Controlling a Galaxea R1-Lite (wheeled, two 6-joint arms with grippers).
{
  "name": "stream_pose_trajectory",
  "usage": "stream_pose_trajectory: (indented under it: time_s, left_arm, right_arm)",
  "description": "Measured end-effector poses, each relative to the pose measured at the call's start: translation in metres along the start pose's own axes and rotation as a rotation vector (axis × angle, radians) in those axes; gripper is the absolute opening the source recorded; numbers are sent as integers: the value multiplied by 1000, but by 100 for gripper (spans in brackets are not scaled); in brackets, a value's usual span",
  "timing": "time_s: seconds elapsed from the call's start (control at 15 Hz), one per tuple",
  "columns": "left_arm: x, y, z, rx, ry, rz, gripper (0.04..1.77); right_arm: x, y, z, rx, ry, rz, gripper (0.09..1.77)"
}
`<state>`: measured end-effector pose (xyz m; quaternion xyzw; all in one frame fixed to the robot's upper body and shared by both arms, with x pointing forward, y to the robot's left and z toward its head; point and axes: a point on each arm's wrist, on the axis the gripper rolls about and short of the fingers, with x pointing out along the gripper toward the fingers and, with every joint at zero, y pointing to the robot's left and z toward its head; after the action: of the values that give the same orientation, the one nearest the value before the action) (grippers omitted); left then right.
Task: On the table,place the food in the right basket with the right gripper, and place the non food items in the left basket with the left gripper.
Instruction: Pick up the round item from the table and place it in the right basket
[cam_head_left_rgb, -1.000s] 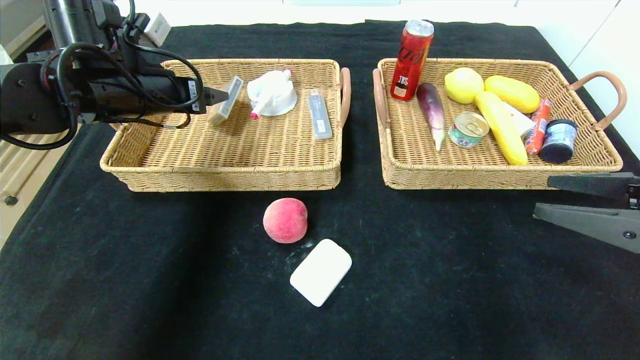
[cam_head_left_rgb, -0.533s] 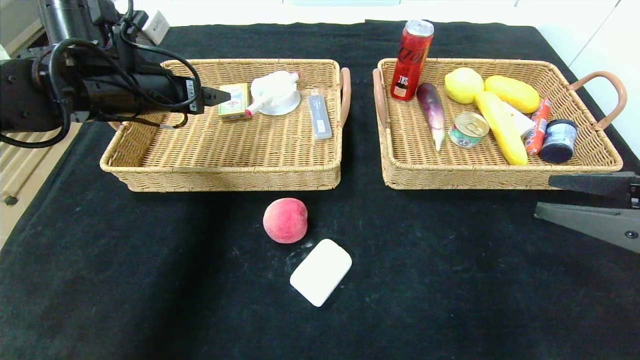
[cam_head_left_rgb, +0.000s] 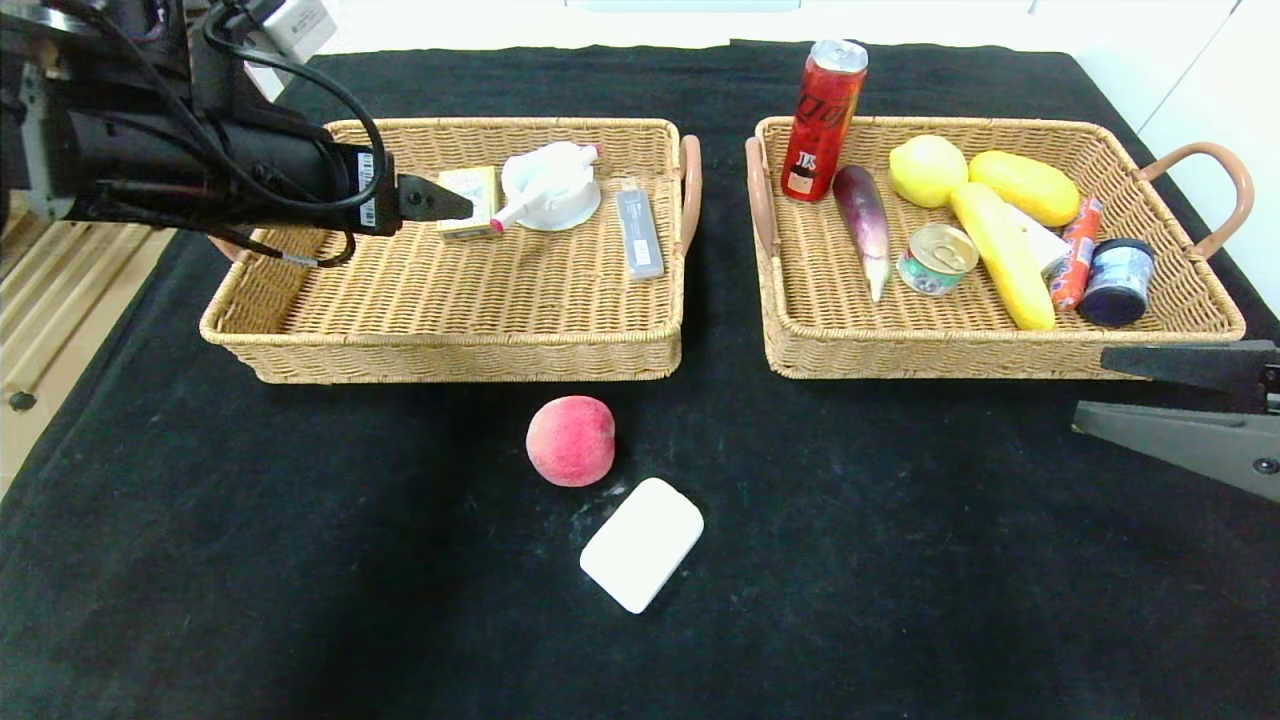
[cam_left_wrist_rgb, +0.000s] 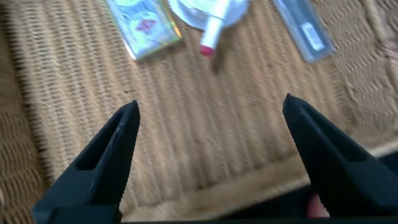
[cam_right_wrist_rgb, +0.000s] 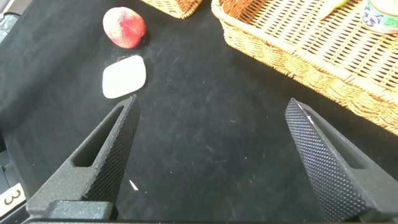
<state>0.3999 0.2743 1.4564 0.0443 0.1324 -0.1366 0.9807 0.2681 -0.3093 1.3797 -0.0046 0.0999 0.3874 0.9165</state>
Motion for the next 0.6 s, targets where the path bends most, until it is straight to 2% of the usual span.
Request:
stream_pose_trajectory:
  time_s: [0.2, 0.4, 0.6]
  left_arm:
    - [-28, -25, 3, 22, 39, -17, 168]
    - [-49, -49, 0, 61, 108, 4, 169]
    - [-60, -64, -6, 82, 169, -6, 170]
  right_arm:
    - [0, 0, 0, -1, -1, -2, 171]
    - [0, 0, 0, -1, -2, -3, 171]
    - [0, -1, 0, 0, -2, -3, 171]
